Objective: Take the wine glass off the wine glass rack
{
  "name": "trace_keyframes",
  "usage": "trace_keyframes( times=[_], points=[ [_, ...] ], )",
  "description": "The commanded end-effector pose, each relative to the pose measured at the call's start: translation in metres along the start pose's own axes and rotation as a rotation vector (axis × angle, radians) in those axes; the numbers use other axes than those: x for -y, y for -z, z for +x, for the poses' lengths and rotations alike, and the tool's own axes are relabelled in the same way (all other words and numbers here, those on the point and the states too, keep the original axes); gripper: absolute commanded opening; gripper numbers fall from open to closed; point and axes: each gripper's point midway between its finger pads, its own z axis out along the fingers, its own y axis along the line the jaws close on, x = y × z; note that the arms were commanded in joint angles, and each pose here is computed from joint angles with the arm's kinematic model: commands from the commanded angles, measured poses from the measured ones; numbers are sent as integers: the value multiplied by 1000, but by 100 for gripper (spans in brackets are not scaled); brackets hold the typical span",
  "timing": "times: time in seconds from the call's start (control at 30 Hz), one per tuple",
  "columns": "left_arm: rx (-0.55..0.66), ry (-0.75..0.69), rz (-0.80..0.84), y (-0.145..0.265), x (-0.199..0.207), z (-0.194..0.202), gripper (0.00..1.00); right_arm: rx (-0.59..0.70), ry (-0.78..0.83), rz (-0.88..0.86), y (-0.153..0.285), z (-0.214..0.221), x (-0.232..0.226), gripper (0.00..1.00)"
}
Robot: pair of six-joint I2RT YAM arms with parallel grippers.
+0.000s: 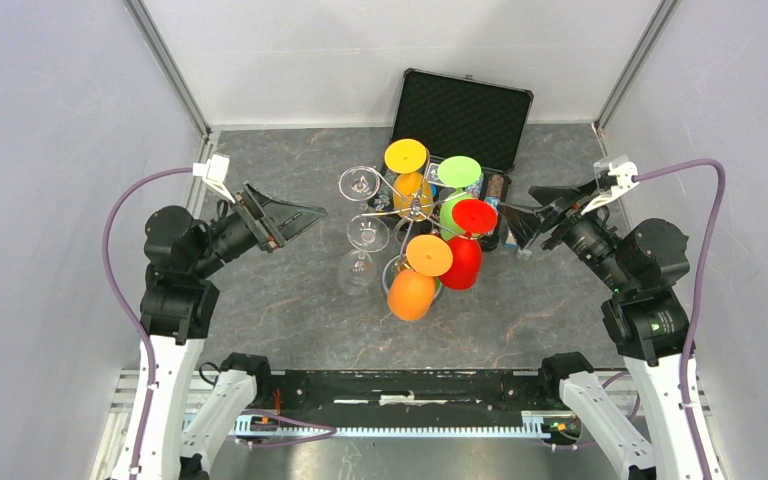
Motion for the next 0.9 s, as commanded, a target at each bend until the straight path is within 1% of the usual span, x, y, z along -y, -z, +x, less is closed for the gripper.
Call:
trace_keyframes(
  times=[0.0,0.17,0.27,0.33,0.43,0.5,0.6,0.73,0.83,0.87],
  points=[
    [-22,87,-14,-2,-5,14,85,50,32,-11,1,-14,-3,79],
    [-60,111,-25,-13,-7,31,85,70,61,44,1,-20,7,80],
    [-58,112,-62,-15,-11,35,82,73,63,66,1,-20,11,80],
    [-51,114,-94,-14,-16,35,76,79,66,81,2,-21,13,80],
    [-60,133,-97,-17,-15,37,63,80,63,93,2,-20,16,80],
    [-60,138,-107,-19,-17,38,62,77,65,96,1,-20,17,80],
    [-58,140,-122,-21,-23,41,72,71,61,105,-2,-18,20,80],
    [-64,140,-114,-24,-19,45,79,64,48,110,-6,-12,24,80],
    [-68,153,-112,-28,-17,47,80,63,40,115,-8,-9,26,81],
    [-63,165,-122,-29,-19,49,77,64,34,115,-9,-8,27,81]
  ],
)
